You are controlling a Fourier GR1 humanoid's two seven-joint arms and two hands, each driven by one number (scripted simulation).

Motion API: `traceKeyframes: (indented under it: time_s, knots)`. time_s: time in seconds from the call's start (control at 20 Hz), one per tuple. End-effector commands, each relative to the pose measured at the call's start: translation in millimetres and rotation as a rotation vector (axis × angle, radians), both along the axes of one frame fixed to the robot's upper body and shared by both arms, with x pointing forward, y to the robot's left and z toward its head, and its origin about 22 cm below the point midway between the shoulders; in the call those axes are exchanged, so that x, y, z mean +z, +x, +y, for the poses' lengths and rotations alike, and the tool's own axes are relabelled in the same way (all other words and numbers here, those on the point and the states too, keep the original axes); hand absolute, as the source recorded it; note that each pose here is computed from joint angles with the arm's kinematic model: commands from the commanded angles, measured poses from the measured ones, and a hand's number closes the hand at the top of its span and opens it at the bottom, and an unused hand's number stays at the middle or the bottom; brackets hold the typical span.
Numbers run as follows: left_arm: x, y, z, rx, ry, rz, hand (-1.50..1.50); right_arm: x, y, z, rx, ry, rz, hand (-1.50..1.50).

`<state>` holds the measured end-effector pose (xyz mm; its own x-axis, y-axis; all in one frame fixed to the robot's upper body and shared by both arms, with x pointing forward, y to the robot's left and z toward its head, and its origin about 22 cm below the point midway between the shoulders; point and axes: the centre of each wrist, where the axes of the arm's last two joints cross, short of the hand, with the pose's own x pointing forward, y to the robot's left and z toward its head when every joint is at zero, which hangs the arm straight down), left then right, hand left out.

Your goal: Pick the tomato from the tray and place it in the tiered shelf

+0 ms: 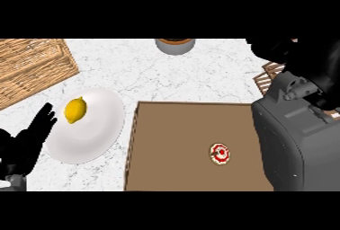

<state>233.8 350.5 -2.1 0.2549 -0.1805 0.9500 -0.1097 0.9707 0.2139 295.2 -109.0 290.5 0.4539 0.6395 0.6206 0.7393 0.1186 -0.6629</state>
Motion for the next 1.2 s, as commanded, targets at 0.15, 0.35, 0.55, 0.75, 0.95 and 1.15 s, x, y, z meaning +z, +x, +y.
traceKeyframes:
  time_s: [0.15, 0.35, 0.55, 0.75, 0.95, 1.15]
  knots:
    - [2.6, -0.2, -1.4, -0.01, 0.012, -0.002, 0.0, 34.8, 7.7, 4.1, -0.313, 0.019, 0.191, 1.5]
    - [5.6, -0.7, 3.2, 0.005, 0.005, -0.002, 0.0, 46.1, 16.4, -6.0, -0.359, 0.024, 0.202, 1.5]
    - [-4.0, 0.7, -7.5, 0.001, -0.003, -0.013, 0.0, 61.1, 14.7, -12.5, -0.373, 0.008, 0.229, 1.5]
    - [3.1, -3.2, -1.3, 0.018, -0.008, -0.013, 0.0, 78.4, 12.8, -42.5, -0.428, 0.003, 0.25, 1.5]
    - [-4.0, -2.0, 1.6, 0.009, 0.008, -0.017, 0.0, 75.7, 20.5, -70.7, -0.476, -0.014, 0.285, 1.5]
    - [-10.6, 5.6, -12.2, 0.006, -0.009, -0.006, 0.0, 71.6, 21.7, -85.6, -0.478, -0.006, 0.333, 1.5]
